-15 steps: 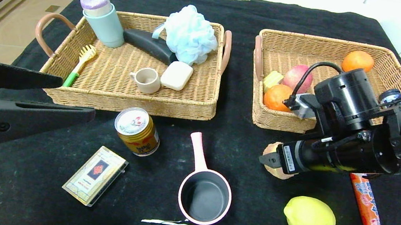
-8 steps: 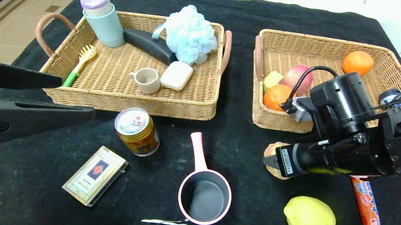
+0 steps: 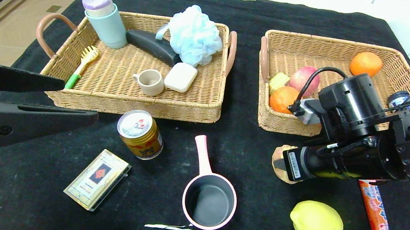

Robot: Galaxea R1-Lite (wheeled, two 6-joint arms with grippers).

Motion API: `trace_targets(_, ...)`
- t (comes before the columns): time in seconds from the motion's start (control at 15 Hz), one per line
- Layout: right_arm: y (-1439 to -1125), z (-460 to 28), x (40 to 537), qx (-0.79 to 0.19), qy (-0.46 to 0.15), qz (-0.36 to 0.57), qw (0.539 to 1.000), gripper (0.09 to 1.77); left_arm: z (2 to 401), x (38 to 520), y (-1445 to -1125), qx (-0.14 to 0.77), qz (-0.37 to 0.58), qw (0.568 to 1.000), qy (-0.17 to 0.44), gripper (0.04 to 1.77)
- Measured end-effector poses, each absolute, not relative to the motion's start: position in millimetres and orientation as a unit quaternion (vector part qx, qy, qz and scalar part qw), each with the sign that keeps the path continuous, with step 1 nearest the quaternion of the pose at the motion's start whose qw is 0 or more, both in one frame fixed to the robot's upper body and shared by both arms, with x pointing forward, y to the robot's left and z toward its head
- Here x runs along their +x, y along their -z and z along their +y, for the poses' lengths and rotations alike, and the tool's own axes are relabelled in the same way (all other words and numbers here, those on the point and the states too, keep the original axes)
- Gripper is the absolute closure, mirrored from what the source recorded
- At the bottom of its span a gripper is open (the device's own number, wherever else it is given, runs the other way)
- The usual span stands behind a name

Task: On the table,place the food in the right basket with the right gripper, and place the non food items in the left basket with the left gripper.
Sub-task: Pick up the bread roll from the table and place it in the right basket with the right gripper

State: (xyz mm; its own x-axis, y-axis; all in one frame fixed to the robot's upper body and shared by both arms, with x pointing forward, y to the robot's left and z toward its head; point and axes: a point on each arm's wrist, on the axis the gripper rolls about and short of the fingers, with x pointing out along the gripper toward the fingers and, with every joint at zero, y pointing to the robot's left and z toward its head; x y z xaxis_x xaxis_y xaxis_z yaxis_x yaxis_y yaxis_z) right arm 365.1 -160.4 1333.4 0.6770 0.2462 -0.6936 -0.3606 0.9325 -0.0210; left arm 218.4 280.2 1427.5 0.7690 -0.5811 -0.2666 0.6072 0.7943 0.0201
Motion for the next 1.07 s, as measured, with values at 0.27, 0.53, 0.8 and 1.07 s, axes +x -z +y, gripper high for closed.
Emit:
trace_targets(0.27, -1335, -161, 364, -0.070, -0.167, 0.366, 0.913, 0.99, 280, 218, -1428, 0.052, 0.124, 0.939, 0.316, 0.09)
trace_targets(0.53, -1343, -159, 358, -0.038, -0.206, 0.367, 0.906, 0.99, 280, 218, -1428, 0.052, 0.124, 0.939, 0.316, 0.09)
trace_targets(0.8, -1351, -156, 346, -0.039, -0.223, 0.355, 0.907, 0.99, 280, 218, -1428, 0.052, 0.123, 0.939, 0.315, 0.09)
trace_targets(1.07, -1367, -149, 330, -0.041, -0.241, 0.326, 0.913, 0.99, 281, 218, -1428, 0.052, 0.122, 0.940, 0.316, 0.09)
